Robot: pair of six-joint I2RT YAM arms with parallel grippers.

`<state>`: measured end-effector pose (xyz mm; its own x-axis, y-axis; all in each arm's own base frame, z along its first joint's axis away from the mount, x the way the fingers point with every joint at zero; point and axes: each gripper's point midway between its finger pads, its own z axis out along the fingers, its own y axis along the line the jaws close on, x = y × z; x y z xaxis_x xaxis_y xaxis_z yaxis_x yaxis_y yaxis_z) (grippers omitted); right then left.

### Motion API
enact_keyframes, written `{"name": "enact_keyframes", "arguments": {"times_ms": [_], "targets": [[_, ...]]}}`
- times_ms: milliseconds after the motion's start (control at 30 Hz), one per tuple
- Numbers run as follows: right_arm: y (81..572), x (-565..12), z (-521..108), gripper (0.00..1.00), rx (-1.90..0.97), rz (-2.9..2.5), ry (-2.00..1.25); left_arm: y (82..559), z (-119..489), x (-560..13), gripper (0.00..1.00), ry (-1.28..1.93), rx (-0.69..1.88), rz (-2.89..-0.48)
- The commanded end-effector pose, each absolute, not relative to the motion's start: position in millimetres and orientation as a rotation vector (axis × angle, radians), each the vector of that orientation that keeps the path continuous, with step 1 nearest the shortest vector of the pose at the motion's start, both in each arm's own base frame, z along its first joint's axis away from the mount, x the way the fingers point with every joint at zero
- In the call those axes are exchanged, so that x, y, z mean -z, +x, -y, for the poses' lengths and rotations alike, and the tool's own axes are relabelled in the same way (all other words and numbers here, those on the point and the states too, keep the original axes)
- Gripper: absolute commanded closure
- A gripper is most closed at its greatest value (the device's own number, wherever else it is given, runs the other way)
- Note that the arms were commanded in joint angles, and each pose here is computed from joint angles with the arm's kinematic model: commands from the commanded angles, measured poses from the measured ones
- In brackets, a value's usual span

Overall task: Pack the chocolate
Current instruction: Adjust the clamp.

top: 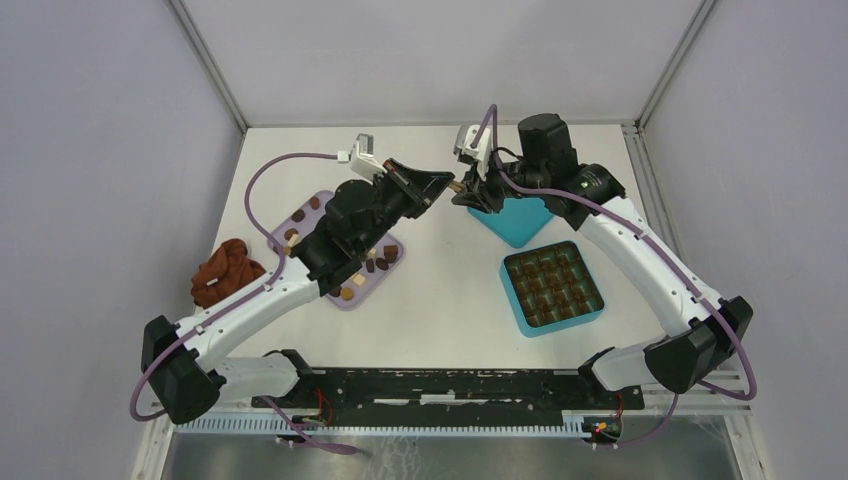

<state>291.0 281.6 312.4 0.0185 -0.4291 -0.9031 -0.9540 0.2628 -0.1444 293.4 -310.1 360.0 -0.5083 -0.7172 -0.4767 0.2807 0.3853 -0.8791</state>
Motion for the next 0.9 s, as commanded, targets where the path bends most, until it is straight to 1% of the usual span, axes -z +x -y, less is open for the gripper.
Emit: {"name": "enact_keyframes", "arguments": {"times_ms": [0,133,467,667,867], "targets": [[281,-327,-290,0.68,-0.733,-1.478,-1.357,293,300,-378,0.98,-0.49,1.359,-1.609],[277,-331,-289,0.58,-0.758,-1.448,-1.366,290,293,-375,0.98,-0.532,1.374,-1.598],[267,-335,-290,0.5,-0.892,-1.373,-1.389,282,281,-378,0.98,-0.611,1.455,-1.537],[270,-334,-292,0.49,-0.905,-1.385,-1.355,281,284,-379,0.98,-0.622,1.501,-1.526],[274,-336,-293,0.53,-0.892,-1.374,-1.329,281,287,-378,0.98,-0.634,1.523,-1.525]]}}
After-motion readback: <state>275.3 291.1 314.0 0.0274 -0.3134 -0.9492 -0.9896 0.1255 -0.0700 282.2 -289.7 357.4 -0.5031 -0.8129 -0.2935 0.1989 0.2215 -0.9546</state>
